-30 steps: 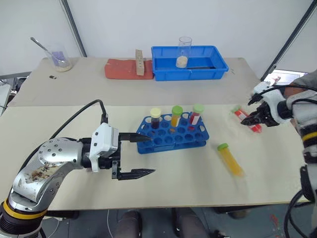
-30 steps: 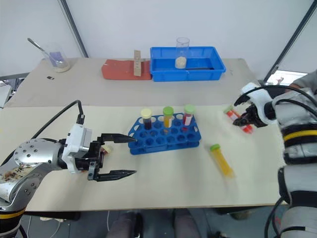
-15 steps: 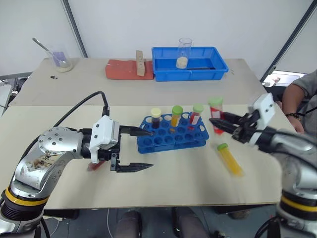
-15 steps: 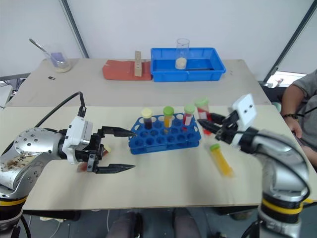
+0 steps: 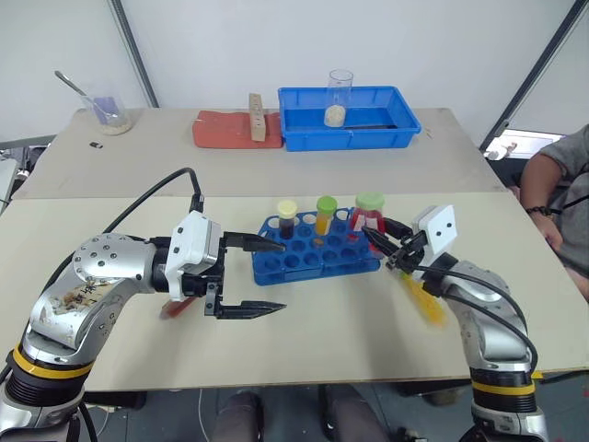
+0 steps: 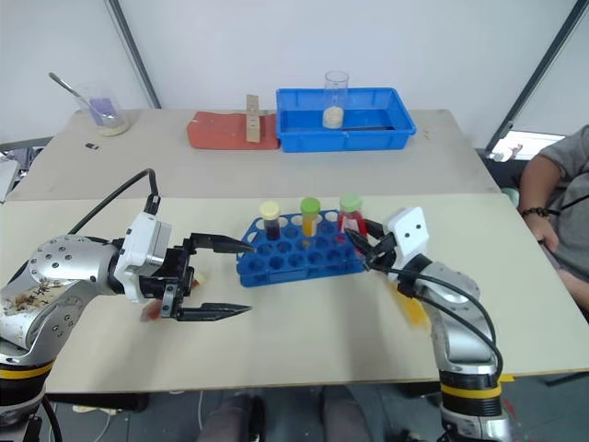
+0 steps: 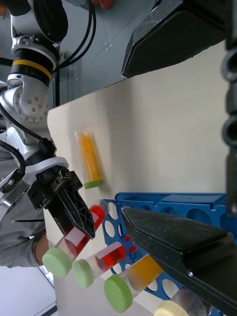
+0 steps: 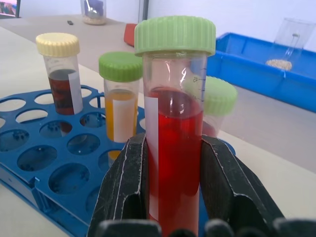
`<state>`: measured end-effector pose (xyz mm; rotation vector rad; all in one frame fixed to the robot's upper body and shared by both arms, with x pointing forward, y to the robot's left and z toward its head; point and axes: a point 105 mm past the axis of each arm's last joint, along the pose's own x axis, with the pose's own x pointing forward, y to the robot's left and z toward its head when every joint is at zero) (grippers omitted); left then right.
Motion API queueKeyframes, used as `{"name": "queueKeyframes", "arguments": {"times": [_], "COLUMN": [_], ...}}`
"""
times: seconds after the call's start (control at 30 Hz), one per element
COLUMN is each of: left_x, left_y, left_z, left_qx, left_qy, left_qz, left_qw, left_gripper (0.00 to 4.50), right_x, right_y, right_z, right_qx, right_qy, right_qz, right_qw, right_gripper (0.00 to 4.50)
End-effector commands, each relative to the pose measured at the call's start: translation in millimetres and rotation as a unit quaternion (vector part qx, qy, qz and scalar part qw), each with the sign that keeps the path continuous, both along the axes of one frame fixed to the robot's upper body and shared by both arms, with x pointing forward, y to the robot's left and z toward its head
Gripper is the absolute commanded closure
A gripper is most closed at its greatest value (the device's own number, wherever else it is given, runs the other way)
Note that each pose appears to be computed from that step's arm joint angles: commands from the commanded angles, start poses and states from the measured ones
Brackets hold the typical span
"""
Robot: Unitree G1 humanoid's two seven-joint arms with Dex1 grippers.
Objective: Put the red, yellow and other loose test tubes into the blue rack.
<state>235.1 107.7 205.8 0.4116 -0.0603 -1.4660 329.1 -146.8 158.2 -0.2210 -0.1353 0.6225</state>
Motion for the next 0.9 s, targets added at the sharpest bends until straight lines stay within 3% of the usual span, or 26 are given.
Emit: {"name": "queueKeyframes", "arguments": {"times": [0.03,0.9], "left_x": [-3,4], "left_y": [-1,-2], "left_z": [1,-3], "left_qx": [0.0,-0.029], "left_qy": [-0.012,0.001], "left_qz": [-0.001,0.041], "left_qw": [1.0,0.999], "left_gripper": [0.0,0.0], "right_x": [-1,1], "right_y": [5,3], "right_z": [2,-20], "right_qx": [0.001,0.123], "right_qy": [-0.02,-0.027], "right_qz": [-0.001,-0.105], "right_qw": [1.0,0.986], "right_gripper": [3.46,3.47]}}
